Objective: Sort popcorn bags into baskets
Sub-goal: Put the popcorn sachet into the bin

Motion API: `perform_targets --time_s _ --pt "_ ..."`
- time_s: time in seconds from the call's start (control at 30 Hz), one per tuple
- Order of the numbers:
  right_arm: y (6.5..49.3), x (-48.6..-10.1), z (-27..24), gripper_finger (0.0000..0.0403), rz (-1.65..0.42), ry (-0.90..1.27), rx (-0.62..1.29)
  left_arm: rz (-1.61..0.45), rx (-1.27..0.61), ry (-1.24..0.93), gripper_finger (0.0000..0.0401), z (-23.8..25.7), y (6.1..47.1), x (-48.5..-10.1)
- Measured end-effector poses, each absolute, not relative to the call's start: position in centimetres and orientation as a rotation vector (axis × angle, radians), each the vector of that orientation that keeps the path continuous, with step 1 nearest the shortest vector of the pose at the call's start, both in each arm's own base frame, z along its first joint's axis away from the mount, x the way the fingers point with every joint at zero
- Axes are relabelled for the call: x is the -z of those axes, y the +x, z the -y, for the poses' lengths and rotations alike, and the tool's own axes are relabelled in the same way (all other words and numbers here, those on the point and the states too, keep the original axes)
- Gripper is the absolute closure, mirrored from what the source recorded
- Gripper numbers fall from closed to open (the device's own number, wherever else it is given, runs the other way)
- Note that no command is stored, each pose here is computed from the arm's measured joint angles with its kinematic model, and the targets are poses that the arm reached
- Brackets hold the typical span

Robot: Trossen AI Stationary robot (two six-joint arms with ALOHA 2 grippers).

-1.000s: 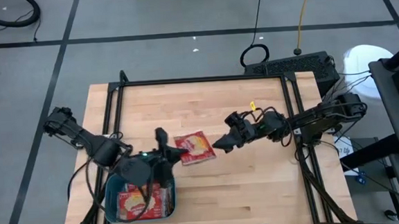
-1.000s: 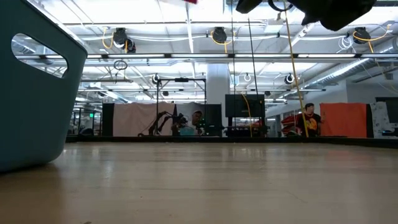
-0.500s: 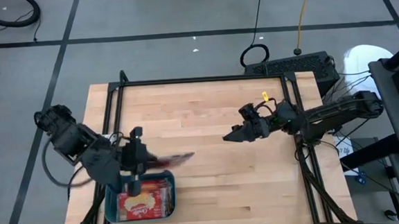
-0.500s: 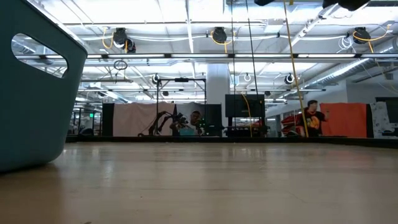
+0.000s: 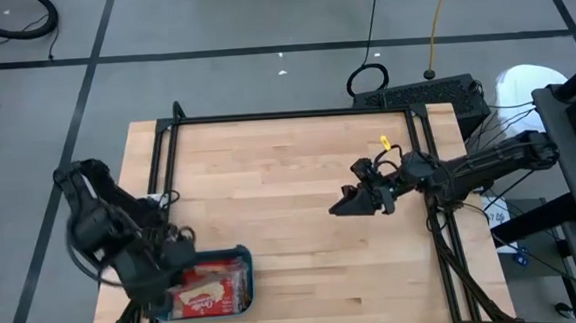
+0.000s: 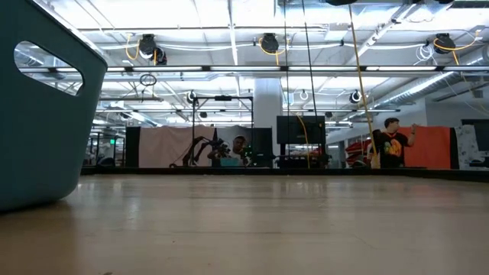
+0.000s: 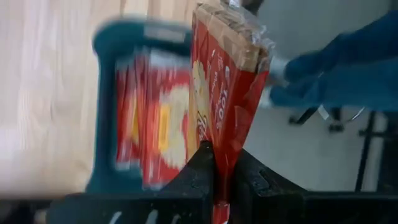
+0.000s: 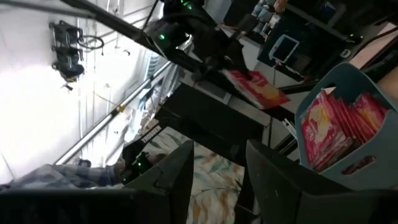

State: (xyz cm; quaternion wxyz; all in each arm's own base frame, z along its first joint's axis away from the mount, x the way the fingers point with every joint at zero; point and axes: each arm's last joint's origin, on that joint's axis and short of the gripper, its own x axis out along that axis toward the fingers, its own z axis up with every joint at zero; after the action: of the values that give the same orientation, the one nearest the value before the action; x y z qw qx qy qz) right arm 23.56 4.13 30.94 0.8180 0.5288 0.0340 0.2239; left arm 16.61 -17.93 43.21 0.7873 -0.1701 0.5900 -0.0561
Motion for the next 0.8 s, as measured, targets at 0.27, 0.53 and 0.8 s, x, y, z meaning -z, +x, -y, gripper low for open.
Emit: perform_targets --time_s 0.27,0.53,0.8 --pt "23.6 -30.5 -4.5 0.0261 -0.103 1.093 -0.457 -1.473 -0.035 -0.383 0.0381 22.1 20.2 -38.5" --pt "23.6 -30.5 -4.4 0.0261 -0.105 1.077 -0.450 -1.604 -0.086 -0.480 0.0381 22.2 22.4 -36.8" --pt "23.6 -30.0 -4.4 0.0261 -0.144 1.076 -0.426 -1.515 0.099 -0.311 0.0381 19.7 23.1 -38.2"
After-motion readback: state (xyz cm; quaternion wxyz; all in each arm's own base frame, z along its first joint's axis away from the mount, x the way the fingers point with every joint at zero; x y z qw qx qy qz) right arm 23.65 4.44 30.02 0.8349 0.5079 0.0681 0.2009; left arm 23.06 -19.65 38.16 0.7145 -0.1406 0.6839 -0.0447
